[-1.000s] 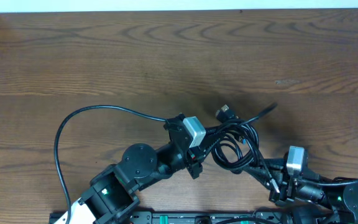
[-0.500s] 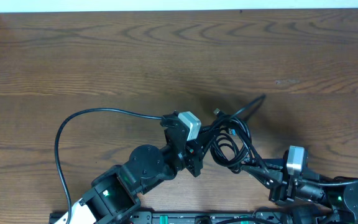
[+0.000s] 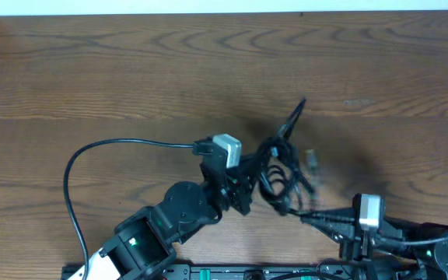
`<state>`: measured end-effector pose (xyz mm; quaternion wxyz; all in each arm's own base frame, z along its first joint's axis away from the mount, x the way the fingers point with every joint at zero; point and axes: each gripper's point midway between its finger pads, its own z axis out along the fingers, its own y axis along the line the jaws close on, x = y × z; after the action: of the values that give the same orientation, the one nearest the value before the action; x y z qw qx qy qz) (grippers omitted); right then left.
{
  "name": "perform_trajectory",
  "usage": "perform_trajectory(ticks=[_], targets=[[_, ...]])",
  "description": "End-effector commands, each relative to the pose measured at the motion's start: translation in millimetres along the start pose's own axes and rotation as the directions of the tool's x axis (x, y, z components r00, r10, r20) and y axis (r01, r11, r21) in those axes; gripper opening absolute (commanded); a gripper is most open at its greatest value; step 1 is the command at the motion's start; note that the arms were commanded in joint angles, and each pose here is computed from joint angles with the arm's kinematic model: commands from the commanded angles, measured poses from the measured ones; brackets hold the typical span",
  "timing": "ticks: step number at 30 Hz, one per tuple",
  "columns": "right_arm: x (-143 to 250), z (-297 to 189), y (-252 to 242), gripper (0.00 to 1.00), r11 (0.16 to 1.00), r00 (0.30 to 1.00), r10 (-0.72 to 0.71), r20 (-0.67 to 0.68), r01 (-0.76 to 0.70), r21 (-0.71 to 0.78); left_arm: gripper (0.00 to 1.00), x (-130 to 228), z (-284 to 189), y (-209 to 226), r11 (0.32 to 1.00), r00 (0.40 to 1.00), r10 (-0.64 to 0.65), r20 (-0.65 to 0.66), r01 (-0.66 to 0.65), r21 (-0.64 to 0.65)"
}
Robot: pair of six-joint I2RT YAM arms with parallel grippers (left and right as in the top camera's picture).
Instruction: Untangle cables
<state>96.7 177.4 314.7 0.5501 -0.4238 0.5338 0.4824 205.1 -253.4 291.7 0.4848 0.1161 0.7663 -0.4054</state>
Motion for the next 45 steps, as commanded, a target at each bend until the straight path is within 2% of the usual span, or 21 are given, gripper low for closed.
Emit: perform_trajectory(ticks=[1,5,8,10,11,12,13,15,19,23,30,37,40,45], targets=[[-2.1,-2.7,28.6,0.01,0.989,0.997,-0.069,-0.018,0.066,-0.135,0.07,-26.6,-6.0,28.6,0.987,0.992,0.004,0.123,0.016,-0.161],[-0.5,-3.7,34.7,0.01,0.981,0.996,-0.092,-0.022,0.087,-0.171,0.07,-33.3,-9.3,37.7,0.976,0.987,0.010,0.162,0.026,-0.214],[-1.3,-3.3,32.4,0.02,0.984,0.996,-0.091,-0.019,0.087,-0.158,0.07,-37.4,-12.2,35.1,0.979,0.984,0.007,0.177,0.029,-0.202],[-3.0,-2.5,26.8,0.15,0.988,0.996,-0.089,-0.012,0.087,-0.125,0.07,-39.4,-14.8,34.0,0.980,0.983,0.009,0.184,0.028,-0.198],[-3.9,-2.0,21.9,0.16,0.992,0.997,-0.081,-0.007,0.080,-0.096,0.07,-40.4,-16.0,33.5,0.980,0.982,0.018,0.186,0.019,-0.197],[-4.5,-1.5,15.5,0.28,0.996,0.998,-0.062,-0.003,0.061,-0.060,0.07,-41.4,-17.1,32.9,0.980,0.982,0.035,0.186,0.003,-0.198],[-4.7,-1.2,6.9,0.47,1.000,1.000,-0.025,0.002,0.025,-0.012,0.07,-42.1,-18.3,32.1,0.980,0.981,0.053,0.185,-0.016,-0.198],[-2.2,-2.4,-16.8,0.62,0.990,0.997,0.076,0.022,-0.078,0.118,0.07,-41.8,-19.6,32.5,0.977,0.980,0.089,0.176,-0.052,-0.205],[9.5,-9.3,-49.2,0.82,0.936,0.982,0.185,0.048,-0.191,0.296,0.07,-36.0,-19.1,35.6,0.974,0.984,0.097,0.150,-0.063,-0.218],[13.1,-11.7,-56.1,0.97,0.919,0.978,0.204,0.053,-0.210,0.335,0.07,-32.5,-18.9,37.7,0.972,0.986,0.100,0.135,-0.067,-0.226],[13.6,-13.3,-60.3,0.99,0.908,0.976,0.207,0.060,-0.215,0.359,0.07,-24.5,-15.9,24.7,0.986,0.992,0.053,0.112,-0.034,-0.161],[14.1,-13.8,-61.5,0.99,0.902,0.973,0.223,0.066,-0.231,0.365,0.08,-8.9,-8.4,0.7,0.994,0.995,0.065,0.070,-0.058,-0.089],[16.9,-17.0,-68.8,0.99,0.878,0.966,0.245,0.079,-0.256,0.405,0.07,-5.0,-5.0,-10.0,0.996,0.996,0.067,0.064,-0.063,-0.055],[33.6,-29.3,-89.7,0.99,0.783,0.941,0.322,0.106,-0.327,0.529,0.07,-1.4,-3.7,-19.1,0.997,0.996,0.069,0.059,-0.068,-0.027]])
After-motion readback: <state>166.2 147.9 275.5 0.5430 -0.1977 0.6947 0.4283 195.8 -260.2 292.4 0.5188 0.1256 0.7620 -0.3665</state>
